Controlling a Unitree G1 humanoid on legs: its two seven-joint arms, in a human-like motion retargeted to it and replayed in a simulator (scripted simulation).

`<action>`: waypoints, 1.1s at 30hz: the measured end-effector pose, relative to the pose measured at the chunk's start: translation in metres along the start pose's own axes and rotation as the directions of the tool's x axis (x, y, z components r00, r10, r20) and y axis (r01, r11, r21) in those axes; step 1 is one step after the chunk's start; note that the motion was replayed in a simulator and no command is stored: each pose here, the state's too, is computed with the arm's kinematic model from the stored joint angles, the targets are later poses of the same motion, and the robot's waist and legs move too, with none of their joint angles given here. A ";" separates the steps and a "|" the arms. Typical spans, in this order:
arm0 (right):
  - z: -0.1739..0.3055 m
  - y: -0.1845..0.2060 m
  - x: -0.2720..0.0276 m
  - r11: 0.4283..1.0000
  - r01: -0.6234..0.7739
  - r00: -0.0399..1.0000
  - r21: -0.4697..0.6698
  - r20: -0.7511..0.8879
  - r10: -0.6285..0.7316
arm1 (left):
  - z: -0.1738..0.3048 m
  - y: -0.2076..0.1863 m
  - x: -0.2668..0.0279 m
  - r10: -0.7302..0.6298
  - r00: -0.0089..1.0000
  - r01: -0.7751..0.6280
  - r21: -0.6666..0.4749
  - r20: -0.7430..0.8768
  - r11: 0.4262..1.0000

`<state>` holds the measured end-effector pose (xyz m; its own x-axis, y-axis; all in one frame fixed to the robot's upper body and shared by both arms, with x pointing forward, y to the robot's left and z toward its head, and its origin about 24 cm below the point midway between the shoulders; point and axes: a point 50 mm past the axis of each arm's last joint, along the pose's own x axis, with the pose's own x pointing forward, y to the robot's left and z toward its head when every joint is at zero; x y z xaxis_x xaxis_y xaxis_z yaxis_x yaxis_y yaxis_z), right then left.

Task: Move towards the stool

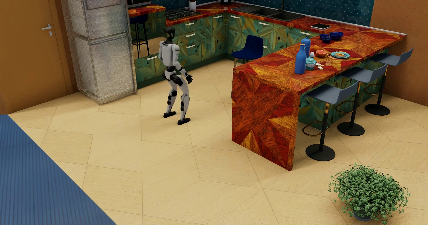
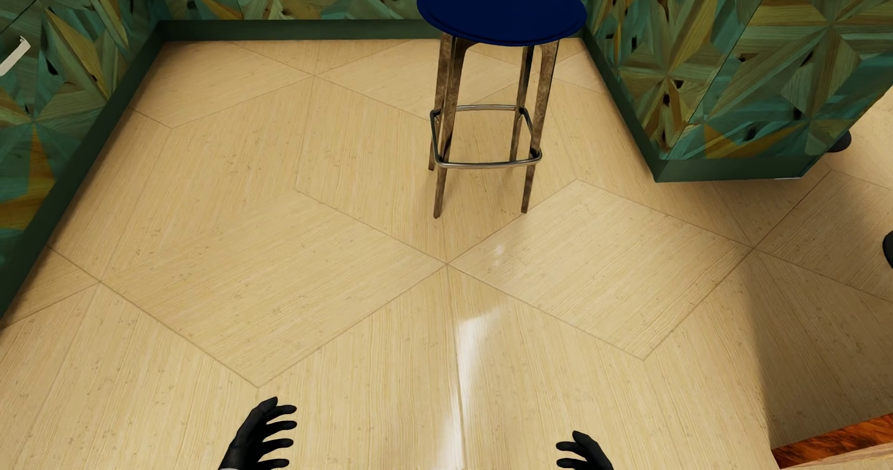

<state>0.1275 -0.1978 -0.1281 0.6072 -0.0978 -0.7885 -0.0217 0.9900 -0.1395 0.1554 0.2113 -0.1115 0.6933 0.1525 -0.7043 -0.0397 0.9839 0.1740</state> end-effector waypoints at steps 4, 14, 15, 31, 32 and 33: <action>-0.001 0.001 0.000 1.000 -0.020 1.000 0.020 0.015 0.020 | 0.000 -0.002 -0.002 -0.061 0.998 0.059 0.056 0.023 0.997; -0.005 0.000 0.000 1.000 -0.019 0.999 0.010 -0.027 0.019 | -0.009 0.003 -0.004 -0.078 0.997 0.078 0.053 -0.007 0.996; 0.002 0.001 0.002 1.000 -0.013 1.000 0.014 -0.005 0.013 | -0.008 0.003 -0.003 -0.077 0.997 0.078 0.068 -0.017 0.995; -0.007 -0.001 -0.004 1.000 -0.005 1.000 0.015 0.002 0.005 | 0.002 -0.003 -0.002 -0.060 0.998 0.057 0.057 0.037 0.997; -0.008 -0.003 -0.004 1.000 0.001 1.000 0.014 -0.003 -0.001 | 0.003 -0.003 -0.001 -0.067 0.997 0.065 0.052 0.034 0.997; -0.005 -0.003 -0.002 1.000 0.003 1.000 0.007 0.000 -0.003 | 0.005 -0.010 0.000 -0.088 0.995 0.086 0.042 0.040 0.995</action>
<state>0.1220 -0.2013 -0.1287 0.6072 -0.1008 -0.7882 -0.0140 0.9904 -0.1375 0.1594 0.2006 -0.1095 0.7220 0.0617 -0.6891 0.0507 0.9886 0.1417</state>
